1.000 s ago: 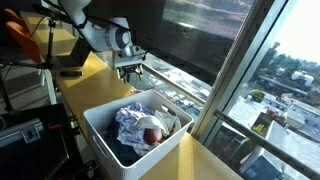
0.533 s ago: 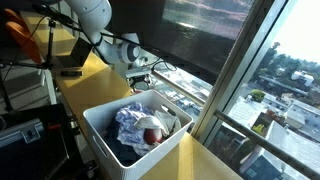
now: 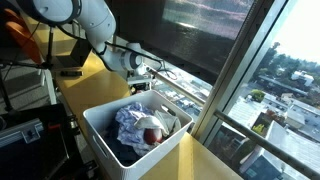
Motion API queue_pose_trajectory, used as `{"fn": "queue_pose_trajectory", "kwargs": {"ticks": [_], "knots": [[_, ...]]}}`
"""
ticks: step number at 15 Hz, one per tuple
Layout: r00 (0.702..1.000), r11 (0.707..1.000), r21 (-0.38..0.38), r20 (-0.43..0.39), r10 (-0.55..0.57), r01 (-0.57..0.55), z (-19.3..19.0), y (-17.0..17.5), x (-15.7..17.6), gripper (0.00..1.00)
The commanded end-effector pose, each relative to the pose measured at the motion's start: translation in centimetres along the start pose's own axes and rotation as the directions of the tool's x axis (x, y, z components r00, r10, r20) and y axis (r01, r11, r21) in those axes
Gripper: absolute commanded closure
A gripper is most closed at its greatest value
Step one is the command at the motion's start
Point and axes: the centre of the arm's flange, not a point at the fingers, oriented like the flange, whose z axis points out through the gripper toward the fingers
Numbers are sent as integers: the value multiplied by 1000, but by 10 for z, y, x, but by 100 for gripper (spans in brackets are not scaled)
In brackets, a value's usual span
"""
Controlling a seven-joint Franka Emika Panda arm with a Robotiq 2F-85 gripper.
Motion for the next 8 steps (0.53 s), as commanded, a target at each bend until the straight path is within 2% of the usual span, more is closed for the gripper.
{"fn": "queue_pose_trajectory", "kwargs": {"ticks": [1,5,8], "knots": [[1000,1000,18,20,7,-7,5,5,-1,49],[999,998,36,13,46,-47,-16,2,-19,80],[995,991,89,-6,100,-99,-58,-12,-49,99]]}}
